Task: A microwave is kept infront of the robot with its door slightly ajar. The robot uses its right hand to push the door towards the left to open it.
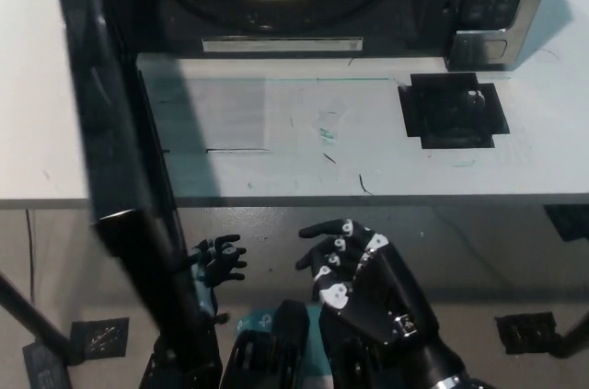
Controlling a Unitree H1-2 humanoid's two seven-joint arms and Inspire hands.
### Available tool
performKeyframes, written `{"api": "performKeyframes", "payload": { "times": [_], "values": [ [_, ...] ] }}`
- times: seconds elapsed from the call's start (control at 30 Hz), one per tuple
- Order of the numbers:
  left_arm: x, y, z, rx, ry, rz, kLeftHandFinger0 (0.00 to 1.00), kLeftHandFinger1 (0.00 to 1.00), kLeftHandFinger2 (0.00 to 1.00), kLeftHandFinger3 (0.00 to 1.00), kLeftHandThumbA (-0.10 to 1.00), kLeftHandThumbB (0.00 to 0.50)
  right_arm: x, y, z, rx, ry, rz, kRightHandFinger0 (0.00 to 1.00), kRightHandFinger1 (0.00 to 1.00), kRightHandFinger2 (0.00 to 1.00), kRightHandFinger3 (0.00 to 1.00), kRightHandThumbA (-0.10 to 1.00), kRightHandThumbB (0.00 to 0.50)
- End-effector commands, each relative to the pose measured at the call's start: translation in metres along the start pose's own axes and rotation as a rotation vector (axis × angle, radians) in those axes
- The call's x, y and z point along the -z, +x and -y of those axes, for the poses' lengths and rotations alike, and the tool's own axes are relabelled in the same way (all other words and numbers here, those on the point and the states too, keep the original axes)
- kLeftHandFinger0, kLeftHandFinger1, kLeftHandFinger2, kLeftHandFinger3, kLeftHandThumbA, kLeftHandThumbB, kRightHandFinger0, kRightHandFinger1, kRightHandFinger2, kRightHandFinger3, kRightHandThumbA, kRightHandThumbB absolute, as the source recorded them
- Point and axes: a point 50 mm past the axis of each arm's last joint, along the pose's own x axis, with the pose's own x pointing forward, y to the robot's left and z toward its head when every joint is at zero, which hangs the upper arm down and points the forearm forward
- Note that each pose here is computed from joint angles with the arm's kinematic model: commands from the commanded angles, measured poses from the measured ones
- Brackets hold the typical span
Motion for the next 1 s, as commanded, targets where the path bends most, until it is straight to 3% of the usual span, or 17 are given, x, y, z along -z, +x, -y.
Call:
{"api": "performKeyframes", "payload": {
  "times": [0.0,0.2,0.23,0.33,0.37,0.47,0.53,0.57,0.67,0.73,0.8,0.83,0.97],
  "values": [
    [-0.022,0.005,0.014,0.020,-0.002,0.065,0.36,0.38,0.46,0.46,-0.10,0.002,-0.013,0.009,-0.013,-0.067,-0.016,0.058,0.07,0.22,0.39,0.58,0.41,0.160],
    [-0.021,0.006,0.014,0.022,0.007,0.071,0.36,0.39,0.44,0.46,-0.10,0.000,-0.018,0.005,0.001,-0.032,-0.026,0.073,0.10,0.24,0.41,0.59,0.39,0.139],
    [-0.020,0.006,0.014,0.023,-0.001,0.069,0.35,0.37,0.44,0.48,-0.10,0.000,-0.021,0.000,0.012,0.001,-0.036,0.071,0.15,0.27,0.45,0.63,0.41,0.113],
    [-0.020,0.005,0.013,0.025,-0.006,0.073,0.33,0.37,0.44,0.50,-0.10,0.001,-0.024,-0.010,0.034,0.047,-0.055,0.069,0.21,0.32,0.49,0.67,0.40,0.102],
    [-0.019,0.006,0.013,0.023,0.013,0.077,0.36,0.38,0.43,0.49,-0.10,0.001,-0.025,-0.020,0.056,0.128,-0.060,0.071,0.23,0.34,0.50,0.66,0.40,0.116],
    [-0.019,0.006,0.013,0.021,0.035,0.077,0.37,0.39,0.44,0.51,-0.10,0.001,-0.027,-0.037,0.089,0.232,-0.062,0.074,0.26,0.35,0.50,0.66,0.34,0.085],
    [-0.019,0.006,0.012,0.014,0.017,0.073,0.38,0.40,0.45,0.52,-0.10,0.001,-0.027,-0.050,0.112,0.320,-0.116,0.052,0.25,0.35,0.50,0.67,0.35,0.105],
    [-0.019,0.006,0.012,0.014,0.016,0.074,0.38,0.40,0.45,0.52,-0.10,0.000,-0.026,-0.057,0.122,0.353,-0.136,0.052,0.25,0.35,0.50,0.68,0.34,0.089],
    [-0.019,0.005,0.011,0.014,0.011,0.073,0.37,0.39,0.45,0.53,-0.10,0.000,-0.021,-0.075,0.148,0.464,-0.162,0.039,0.25,0.34,0.49,0.69,0.30,0.108],
    [-0.017,0.005,0.011,0.014,-0.002,0.074,0.39,0.41,0.47,0.53,-0.10,0.000,-0.012,-0.097,0.176,0.621,-0.176,0.002,0.26,0.35,0.51,0.66,0.33,0.168],
    [-0.017,0.005,0.011,0.021,0.014,0.078,0.41,0.42,0.49,0.55,-0.08,0.000,-0.005,-0.106,0.189,0.678,-0.159,-0.006,0.27,0.38,0.54,0.67,0.31,0.168],
    [-0.017,0.005,0.011,0.017,0.010,0.074,0.41,0.42,0.49,0.55,-0.08,0.000,-0.001,-0.109,0.193,0.706,-0.140,-0.013,0.27,0.38,0.53,0.66,0.32,0.196],
    [-0.015,0.003,0.012,0.017,0.011,0.071,0.40,0.42,0.49,0.56,-0.08,0.008,0.014,-0.113,0.202,0.758,-0.135,-0.031,0.26,0.35,0.50,0.63,0.32,0.198]
  ]
}}
